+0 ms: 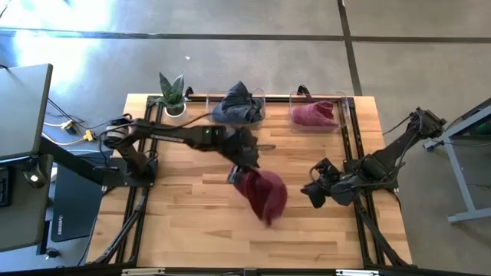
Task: Pick & Place hat
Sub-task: Put the red cap into the right transparent bin
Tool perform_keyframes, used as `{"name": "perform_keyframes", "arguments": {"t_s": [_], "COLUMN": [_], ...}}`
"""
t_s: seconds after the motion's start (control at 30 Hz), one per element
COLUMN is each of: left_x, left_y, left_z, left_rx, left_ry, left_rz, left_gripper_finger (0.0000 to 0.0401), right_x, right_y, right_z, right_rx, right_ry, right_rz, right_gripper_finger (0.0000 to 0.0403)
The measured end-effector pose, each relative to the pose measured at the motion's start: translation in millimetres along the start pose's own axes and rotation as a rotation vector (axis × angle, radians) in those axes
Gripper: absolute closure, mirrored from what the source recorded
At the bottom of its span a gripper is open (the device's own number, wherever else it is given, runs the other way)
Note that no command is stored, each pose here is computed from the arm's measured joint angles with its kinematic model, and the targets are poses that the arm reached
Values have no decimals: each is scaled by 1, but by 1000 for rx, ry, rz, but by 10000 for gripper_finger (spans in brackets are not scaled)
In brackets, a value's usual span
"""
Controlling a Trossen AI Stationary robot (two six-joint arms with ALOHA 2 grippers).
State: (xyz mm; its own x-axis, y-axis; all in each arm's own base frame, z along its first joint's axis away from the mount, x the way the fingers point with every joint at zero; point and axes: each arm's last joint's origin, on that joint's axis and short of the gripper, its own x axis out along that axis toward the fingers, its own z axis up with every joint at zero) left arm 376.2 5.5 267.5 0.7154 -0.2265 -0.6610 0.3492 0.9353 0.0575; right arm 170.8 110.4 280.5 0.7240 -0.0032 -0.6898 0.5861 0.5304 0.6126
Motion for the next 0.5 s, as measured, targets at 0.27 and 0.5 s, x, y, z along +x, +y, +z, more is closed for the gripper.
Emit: {"name": "perform_keyframes", "arguments": {"t_s": [0.27,0.5], "left_x": [-3,-38], "left_y": [23,20], "left_z": [-8,0], "left_rx": [-154,-377], "left_ry": [-9,251], "left_rz": [-175,-170], "left_gripper_finger": [213,193], "right_x": [21,71], "right_y": [12,29], "right_z": [15,34], "right_rx": [139,183], "right_ry": [-113,-143], "right_rz": [46,75], "right_gripper_finger": [270,271]}}
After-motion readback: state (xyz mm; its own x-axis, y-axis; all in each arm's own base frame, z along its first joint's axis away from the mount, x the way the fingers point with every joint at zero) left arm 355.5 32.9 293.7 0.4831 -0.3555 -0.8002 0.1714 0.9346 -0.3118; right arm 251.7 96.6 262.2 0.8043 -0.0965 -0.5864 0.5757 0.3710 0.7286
